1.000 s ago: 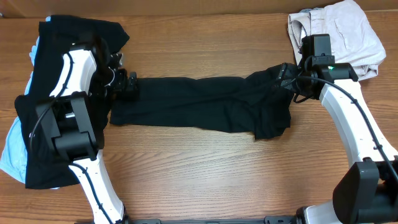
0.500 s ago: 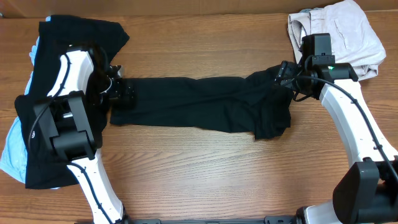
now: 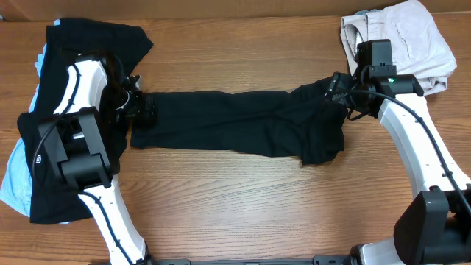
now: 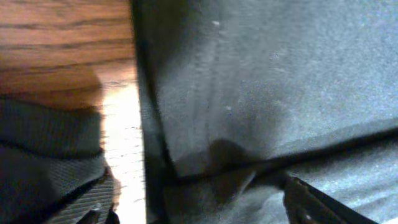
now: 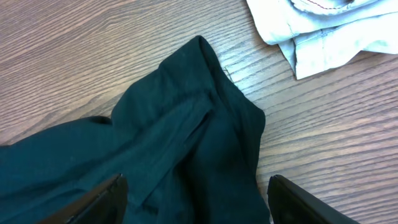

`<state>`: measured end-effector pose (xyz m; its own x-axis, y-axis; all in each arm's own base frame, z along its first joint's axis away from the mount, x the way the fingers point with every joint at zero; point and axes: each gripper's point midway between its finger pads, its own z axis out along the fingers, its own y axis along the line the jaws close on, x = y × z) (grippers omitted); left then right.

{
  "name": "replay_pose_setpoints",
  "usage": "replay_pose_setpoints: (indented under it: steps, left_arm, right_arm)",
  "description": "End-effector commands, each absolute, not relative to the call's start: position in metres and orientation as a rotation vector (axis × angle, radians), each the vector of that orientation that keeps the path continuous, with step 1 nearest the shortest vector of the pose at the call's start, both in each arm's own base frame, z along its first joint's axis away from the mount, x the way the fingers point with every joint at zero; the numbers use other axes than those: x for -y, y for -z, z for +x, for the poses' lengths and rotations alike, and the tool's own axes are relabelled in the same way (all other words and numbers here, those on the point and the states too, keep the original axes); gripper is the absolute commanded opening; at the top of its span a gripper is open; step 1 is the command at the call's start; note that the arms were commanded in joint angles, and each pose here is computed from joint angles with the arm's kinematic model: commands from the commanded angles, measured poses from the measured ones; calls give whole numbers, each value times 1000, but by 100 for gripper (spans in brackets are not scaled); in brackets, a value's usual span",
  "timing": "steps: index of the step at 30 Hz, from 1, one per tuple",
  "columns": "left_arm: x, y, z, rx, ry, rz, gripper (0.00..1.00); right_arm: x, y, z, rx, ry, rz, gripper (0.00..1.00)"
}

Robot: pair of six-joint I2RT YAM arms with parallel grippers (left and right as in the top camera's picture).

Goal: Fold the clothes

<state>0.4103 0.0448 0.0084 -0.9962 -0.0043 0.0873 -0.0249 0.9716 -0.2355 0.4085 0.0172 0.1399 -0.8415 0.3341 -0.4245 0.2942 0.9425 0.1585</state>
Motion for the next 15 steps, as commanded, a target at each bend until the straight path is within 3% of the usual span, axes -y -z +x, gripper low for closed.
replay_pose_setpoints:
  steps: [1,5,10,13,15]
  left_arm:
    - [-13,27,391,2890,-485,18,79]
    - [-12,27,388,2865,-472,86,50]
    - [-15,29,390,2875,-452,113,34]
    - [-22,31,391,2882,-389,140,8]
    - [-32,32,392,2890,-315,181,4]
  right_arm:
    - [-15,-151,413,-2607,-122,443,76]
    - [-15,-151,413,-2607,-122,443,76]
    - [-16,-150,412,-2612,-122,444,76]
    - [-15,-149,410,-2619,-120,445,77]
    - [-17,-149,409,-2627,-133,442,77]
